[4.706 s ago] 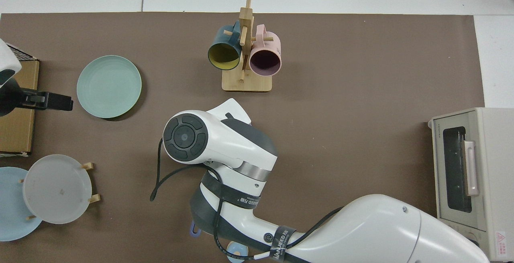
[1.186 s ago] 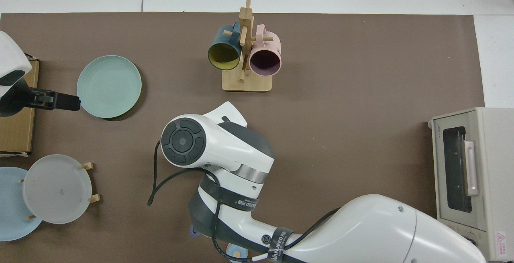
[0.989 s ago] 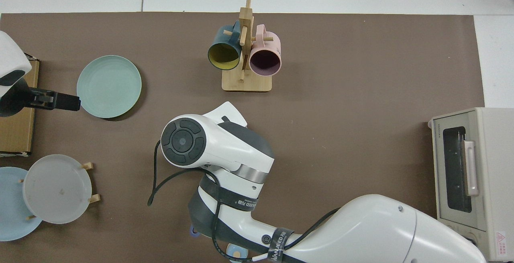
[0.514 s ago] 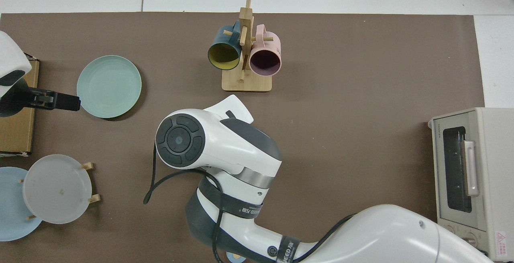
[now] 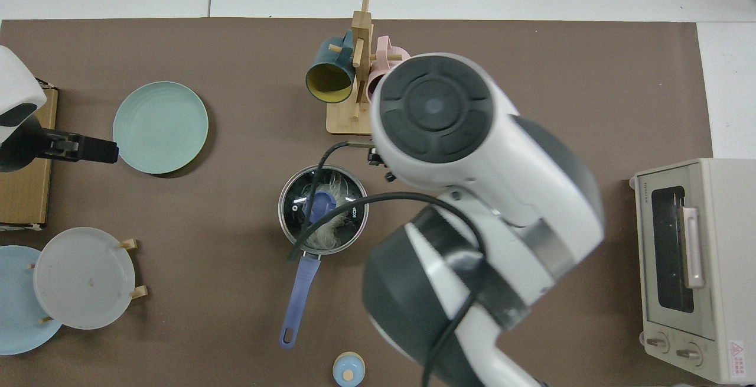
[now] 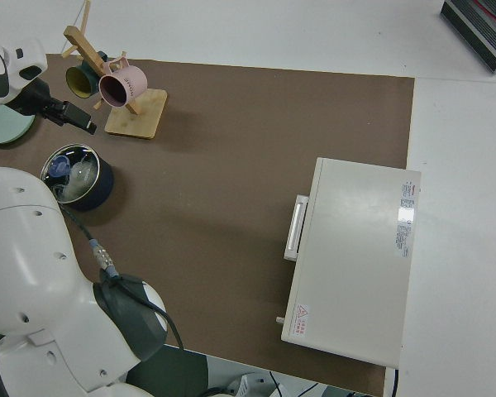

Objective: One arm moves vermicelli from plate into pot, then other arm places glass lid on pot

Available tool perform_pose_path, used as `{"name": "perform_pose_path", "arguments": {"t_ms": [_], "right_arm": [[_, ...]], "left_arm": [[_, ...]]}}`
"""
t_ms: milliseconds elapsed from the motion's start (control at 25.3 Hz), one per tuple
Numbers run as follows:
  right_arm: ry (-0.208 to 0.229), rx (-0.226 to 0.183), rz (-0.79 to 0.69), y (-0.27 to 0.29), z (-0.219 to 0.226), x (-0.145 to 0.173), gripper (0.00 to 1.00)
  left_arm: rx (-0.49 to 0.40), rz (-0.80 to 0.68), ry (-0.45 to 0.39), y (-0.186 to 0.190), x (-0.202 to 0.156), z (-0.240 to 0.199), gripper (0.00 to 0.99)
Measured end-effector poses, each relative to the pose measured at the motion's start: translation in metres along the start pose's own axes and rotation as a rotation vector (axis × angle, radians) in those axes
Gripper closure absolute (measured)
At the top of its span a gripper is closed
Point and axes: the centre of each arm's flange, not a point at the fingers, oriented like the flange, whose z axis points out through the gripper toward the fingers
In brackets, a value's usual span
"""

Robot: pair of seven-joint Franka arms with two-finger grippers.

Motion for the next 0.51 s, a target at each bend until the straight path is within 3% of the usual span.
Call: {"name": "perform_pose_path", "arguments": {"t_ms": [119, 277, 514], "right_arm": [[-0.008, 0.014, 0.0, 0.066, -0.019, 0.019, 0.01], [-0.005, -0.005, -0.011, 0.136, -0.028, 0.031, 0.01], [-0.029, 0.0, -0.046, 0.207, -0.025, 0.04, 0.01]], "left_arm": [[0.0, 0.0, 0.0, 0.0, 0.0, 0.0, 0.0], [0.0, 0.0, 0.0, 0.0, 0.0, 0.0, 0.0], [0.0, 0.0, 0.0, 0.0, 0.0, 0.0, 0.0]]}}
